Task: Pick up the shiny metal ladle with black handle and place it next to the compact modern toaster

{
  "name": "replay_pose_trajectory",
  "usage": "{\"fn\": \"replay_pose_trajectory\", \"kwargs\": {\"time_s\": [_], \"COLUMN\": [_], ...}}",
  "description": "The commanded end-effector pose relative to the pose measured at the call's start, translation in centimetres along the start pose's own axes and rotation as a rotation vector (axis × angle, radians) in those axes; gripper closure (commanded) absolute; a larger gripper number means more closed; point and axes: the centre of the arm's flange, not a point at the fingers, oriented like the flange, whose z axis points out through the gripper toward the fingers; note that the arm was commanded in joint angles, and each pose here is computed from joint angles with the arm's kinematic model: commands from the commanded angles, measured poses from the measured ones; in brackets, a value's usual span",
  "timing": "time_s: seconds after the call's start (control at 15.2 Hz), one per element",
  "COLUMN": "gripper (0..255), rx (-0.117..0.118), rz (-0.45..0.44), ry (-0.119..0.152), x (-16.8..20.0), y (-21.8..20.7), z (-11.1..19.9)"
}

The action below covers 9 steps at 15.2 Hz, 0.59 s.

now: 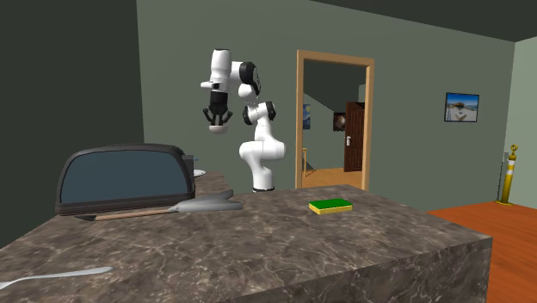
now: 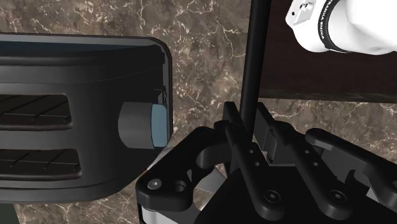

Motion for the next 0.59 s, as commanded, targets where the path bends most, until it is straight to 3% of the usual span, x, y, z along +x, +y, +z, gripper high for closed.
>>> {"fn": "replay_pose_trajectory", "kwargs": {"time_s": [0.0,0.53], "gripper": [255,255], "rx": [0.0,0.0], "rz": [0.0,0.0], "ry": [0.0,0.0], "x": [0.1,0.5], "y": [-0.1,-0.5], "z": [1.0,5.2]}}
